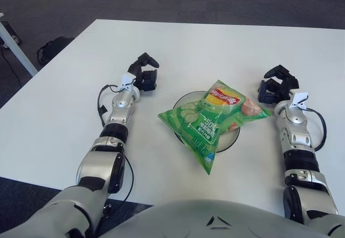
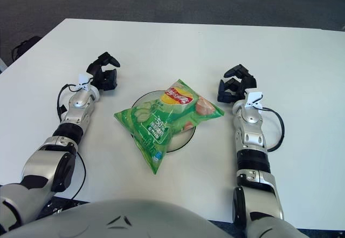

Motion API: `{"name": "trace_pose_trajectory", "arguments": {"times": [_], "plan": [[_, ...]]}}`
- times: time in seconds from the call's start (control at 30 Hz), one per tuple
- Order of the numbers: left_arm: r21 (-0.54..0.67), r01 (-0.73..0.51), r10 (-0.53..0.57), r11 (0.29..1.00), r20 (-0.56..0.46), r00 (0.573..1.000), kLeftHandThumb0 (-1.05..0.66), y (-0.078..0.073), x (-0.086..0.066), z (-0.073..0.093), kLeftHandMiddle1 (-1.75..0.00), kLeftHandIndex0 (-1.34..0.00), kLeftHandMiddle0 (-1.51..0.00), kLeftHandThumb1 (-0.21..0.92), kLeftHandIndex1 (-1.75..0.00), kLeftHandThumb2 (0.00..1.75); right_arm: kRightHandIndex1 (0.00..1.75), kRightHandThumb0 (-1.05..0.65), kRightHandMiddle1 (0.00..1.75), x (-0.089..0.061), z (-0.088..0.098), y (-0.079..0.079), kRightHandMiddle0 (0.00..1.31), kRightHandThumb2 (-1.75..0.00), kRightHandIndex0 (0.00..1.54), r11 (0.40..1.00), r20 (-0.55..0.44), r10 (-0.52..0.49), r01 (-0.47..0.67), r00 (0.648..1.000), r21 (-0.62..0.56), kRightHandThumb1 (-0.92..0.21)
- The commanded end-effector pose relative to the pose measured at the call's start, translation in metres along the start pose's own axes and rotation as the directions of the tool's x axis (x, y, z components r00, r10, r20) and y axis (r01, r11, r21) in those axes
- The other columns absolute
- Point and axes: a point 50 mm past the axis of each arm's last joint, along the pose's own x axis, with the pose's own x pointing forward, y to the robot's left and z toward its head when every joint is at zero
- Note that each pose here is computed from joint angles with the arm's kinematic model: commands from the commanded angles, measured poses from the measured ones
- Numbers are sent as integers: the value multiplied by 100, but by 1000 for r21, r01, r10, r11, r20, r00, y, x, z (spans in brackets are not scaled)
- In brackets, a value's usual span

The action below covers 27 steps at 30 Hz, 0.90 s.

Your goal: Put the snack into the plate.

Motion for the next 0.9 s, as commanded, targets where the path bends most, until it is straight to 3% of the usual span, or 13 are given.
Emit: {"name": "trace_pose_trajectory", "arguments": {"times": [0.0,0.7,0.87], "plan": [[-38,-6,-1,999,-186,983,-43,-9,-38,-46,-175,-47,-121,49,-175,110,167,-1,175,-12,-34,4,61,-164,86,1000,-171,10,-11,985,-8,-1],[-45,7,-16,999,-203,979,-43,-12,-36,-46,-175,-48,-122,48,-175,111,172,-1,175,-10,-35,1,61,-165,83,1000,-160,20,-20,987,3,-2],[-53,0,-11,999,-210,978,-43,-14,-36,-46,-175,-48,-122,48,-175,111,174,-1,174,-10,-35,1,66,-172,86,1000,-158,20,-21,987,-8,3]]}}
